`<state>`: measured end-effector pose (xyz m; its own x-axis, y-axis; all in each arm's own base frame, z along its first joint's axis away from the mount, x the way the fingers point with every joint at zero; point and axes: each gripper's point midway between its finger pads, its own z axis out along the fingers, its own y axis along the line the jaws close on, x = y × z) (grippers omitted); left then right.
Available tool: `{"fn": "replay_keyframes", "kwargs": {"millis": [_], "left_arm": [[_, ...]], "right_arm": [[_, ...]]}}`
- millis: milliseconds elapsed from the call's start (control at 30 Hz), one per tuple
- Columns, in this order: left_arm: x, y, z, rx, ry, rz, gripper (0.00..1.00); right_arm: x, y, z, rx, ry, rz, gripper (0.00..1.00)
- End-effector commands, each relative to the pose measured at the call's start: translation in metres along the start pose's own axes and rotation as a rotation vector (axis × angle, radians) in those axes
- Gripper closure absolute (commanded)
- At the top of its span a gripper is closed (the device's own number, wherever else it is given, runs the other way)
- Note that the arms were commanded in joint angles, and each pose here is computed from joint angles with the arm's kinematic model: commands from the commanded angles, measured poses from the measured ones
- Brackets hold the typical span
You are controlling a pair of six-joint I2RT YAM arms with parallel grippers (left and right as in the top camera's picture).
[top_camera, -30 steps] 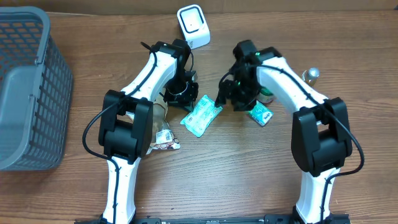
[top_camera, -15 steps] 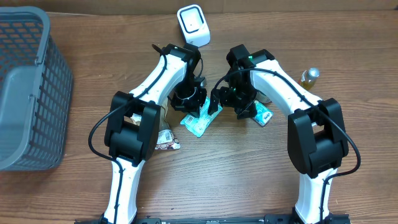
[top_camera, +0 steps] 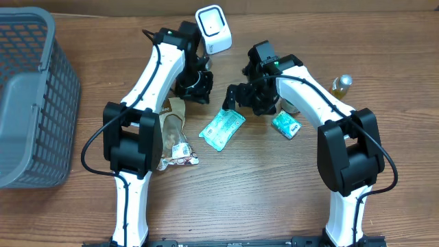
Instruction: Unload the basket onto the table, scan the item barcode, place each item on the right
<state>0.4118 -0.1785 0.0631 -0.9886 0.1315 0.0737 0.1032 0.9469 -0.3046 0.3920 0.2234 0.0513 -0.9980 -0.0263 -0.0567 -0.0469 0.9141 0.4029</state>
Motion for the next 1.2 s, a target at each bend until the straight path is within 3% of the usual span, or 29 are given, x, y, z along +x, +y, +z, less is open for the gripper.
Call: {"fn": "replay_keyframes", "kwargs": {"millis": [0, 233, 333, 800, 1167], "left_arm": [[0.012, 0.009, 0.017, -0.064, 0.05, 0.0, 0.87], [0.036, 0.011, 0.054, -0.098, 0.122, 0.019, 0.88], [0.04, 0.022, 0.062, -0.149, 0.125, -0.058, 0.89], [0.069, -0.033, 0.073, 0.013, 0.23, 0.006, 0.96], [0.036, 0.022, 0.046, 0.057, 0.146, -0.152, 0.96]], "right_arm": [[-0.009, 0.0, 0.0, -0.006, -0.037, -0.015, 0.0], [-0.013, 0.002, 0.0, -0.012, -0.053, -0.021, 0.0], [-0.013, 0.002, 0.0, -0.012, -0.053, -0.021, 0.0], [-0.013, 0.002, 0.0, -0.012, -0.053, -0.021, 0.0], [-0.013, 0.002, 0.0, -0.012, -0.053, -0.021, 0.0]]}}
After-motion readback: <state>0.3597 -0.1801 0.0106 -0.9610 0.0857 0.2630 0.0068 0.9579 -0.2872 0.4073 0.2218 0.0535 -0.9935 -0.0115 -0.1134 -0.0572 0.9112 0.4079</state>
